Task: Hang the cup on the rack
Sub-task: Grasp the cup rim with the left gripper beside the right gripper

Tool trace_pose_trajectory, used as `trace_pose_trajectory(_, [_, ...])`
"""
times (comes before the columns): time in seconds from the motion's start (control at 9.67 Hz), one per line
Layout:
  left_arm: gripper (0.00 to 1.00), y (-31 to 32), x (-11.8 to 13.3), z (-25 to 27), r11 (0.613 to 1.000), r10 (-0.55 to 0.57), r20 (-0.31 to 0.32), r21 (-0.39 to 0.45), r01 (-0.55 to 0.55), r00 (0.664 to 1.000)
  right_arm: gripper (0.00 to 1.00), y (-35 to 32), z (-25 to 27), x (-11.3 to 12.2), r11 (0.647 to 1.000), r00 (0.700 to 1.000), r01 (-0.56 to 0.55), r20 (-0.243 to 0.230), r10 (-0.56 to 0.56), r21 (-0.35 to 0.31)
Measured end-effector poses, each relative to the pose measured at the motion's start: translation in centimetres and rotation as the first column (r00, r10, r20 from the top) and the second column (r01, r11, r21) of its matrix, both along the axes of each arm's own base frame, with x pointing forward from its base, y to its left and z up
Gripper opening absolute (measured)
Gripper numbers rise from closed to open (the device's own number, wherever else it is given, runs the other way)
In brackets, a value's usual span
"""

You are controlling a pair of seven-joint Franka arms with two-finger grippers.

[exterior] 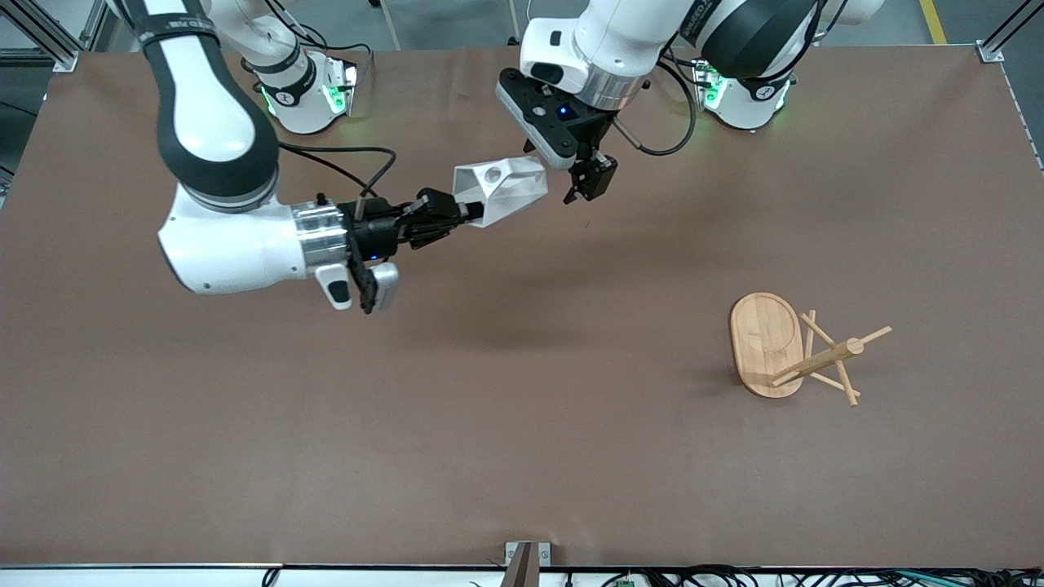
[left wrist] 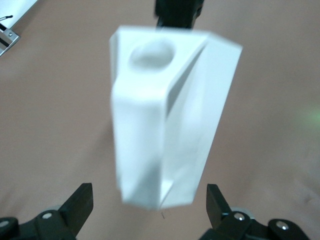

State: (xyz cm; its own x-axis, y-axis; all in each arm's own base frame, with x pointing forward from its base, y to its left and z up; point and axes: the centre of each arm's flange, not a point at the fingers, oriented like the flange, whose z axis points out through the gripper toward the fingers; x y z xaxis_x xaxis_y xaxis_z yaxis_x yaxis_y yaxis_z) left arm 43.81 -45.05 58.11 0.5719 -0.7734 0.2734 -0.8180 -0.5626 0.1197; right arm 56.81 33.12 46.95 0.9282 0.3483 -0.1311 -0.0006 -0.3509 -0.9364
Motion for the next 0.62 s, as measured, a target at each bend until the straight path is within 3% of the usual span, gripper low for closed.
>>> trace_pose_trajectory(0.31, [1.0, -0.6, -0.6, 0.0, 1.0, -0.014, 0.0, -0.001, 0.014, 1.0, 0.06, 1.9, -1.2, -0.9, 0.999, 0.999, -0.036, -0.019, 0.036, 0.009])
trace_pose_trajectory(0.52, [0.96, -0.7, -0.5, -0.2, 1.0, -0.015, -0.004, 0.001, 0.015, 1.0, 0.06, 2.5, -1.5, -1.2, 0.999, 0.999, -0.048, -0.02, 0.048, 0.011])
trace_pose_trajectory(0.62, [0.87, -0.7, -0.4, -0.4, 1.0, -0.015, -0.006, 0.002, 0.015, 1.0, 0.06, 2.5, -1.5, -1.2, 0.999, 0.999, -0.047, -0.021, 0.047, 0.011])
